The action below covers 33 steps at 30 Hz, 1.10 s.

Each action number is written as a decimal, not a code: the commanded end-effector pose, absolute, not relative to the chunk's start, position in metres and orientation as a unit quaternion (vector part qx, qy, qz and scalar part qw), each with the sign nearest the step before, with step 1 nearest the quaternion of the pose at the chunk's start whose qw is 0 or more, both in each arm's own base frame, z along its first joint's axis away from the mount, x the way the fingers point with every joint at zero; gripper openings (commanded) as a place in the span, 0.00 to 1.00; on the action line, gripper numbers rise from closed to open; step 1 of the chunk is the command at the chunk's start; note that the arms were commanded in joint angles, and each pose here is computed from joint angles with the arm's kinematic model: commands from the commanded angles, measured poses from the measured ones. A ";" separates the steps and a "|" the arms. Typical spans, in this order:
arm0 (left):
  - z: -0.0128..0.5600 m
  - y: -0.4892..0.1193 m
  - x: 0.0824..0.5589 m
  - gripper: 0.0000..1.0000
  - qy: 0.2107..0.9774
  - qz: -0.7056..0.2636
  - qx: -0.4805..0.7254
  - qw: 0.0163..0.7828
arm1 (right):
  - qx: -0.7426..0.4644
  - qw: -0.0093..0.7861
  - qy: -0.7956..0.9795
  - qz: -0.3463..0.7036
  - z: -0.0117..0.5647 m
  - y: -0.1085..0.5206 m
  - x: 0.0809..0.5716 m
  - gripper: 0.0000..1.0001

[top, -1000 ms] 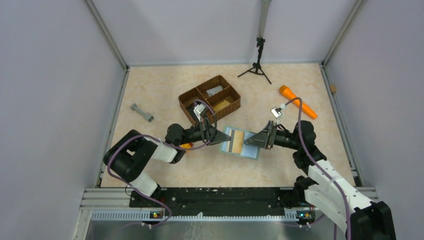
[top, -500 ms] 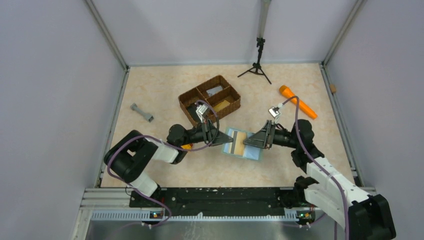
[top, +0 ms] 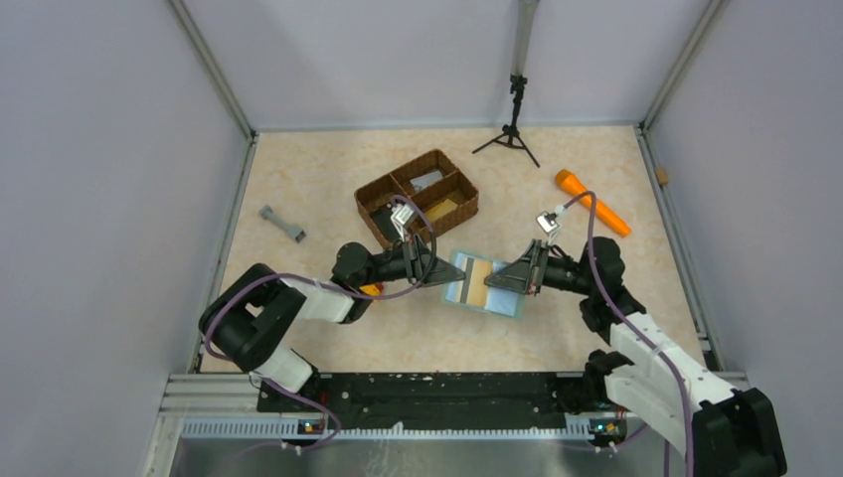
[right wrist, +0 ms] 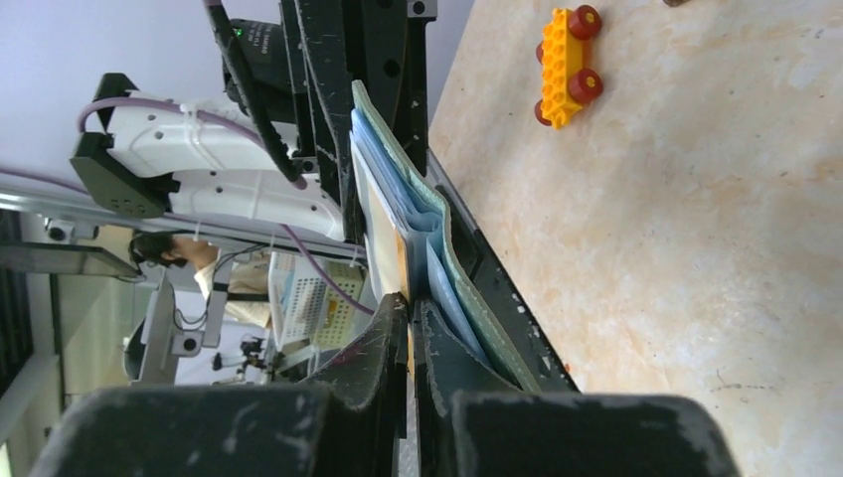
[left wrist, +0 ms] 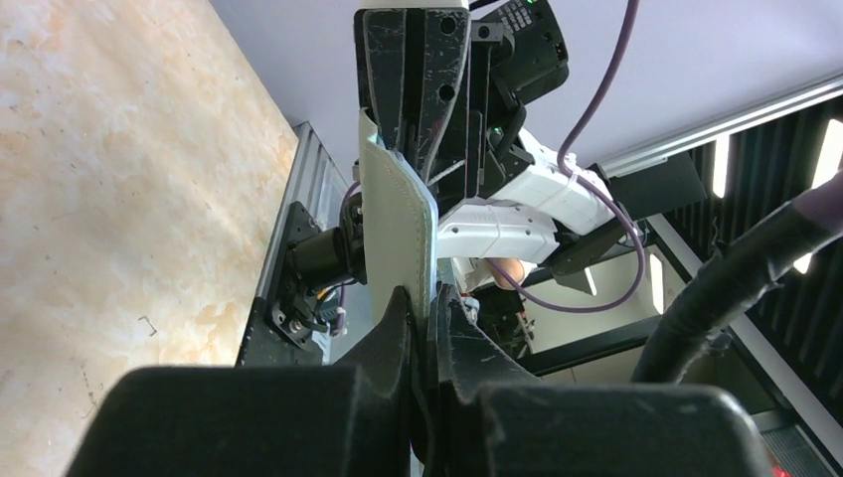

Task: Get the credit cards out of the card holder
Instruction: Remove the credit card from the card holder.

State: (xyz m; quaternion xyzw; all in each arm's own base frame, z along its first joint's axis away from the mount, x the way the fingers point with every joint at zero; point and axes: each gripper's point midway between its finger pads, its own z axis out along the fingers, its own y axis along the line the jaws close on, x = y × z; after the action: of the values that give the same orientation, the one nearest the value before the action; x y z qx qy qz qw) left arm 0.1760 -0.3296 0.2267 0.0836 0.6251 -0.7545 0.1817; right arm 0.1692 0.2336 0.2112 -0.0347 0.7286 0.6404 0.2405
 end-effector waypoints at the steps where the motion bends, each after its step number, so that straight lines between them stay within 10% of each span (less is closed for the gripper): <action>1: 0.242 -0.342 0.171 0.00 0.615 -0.754 0.109 0.204 | -0.078 0.270 0.727 0.627 0.225 0.236 0.167 0.00; 8: 0.246 -0.341 0.171 0.17 0.615 -0.752 0.118 0.208 | -0.070 0.284 0.754 0.587 0.212 0.230 0.172 0.00; 11: 0.245 -0.341 0.172 0.01 0.615 -0.753 0.116 0.206 | -0.068 0.282 0.755 0.588 0.211 0.230 0.172 0.00; 33: 0.247 -0.321 0.173 0.01 0.598 -0.766 0.097 0.213 | -0.050 0.279 0.778 0.561 0.190 0.217 0.177 0.00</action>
State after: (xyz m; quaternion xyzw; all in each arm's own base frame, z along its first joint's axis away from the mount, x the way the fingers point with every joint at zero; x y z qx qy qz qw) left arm 0.1780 -0.3300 0.2128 0.0652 0.6492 -0.7379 0.1726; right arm 0.1700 0.2233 0.1909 -0.0518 0.7740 0.5757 0.2585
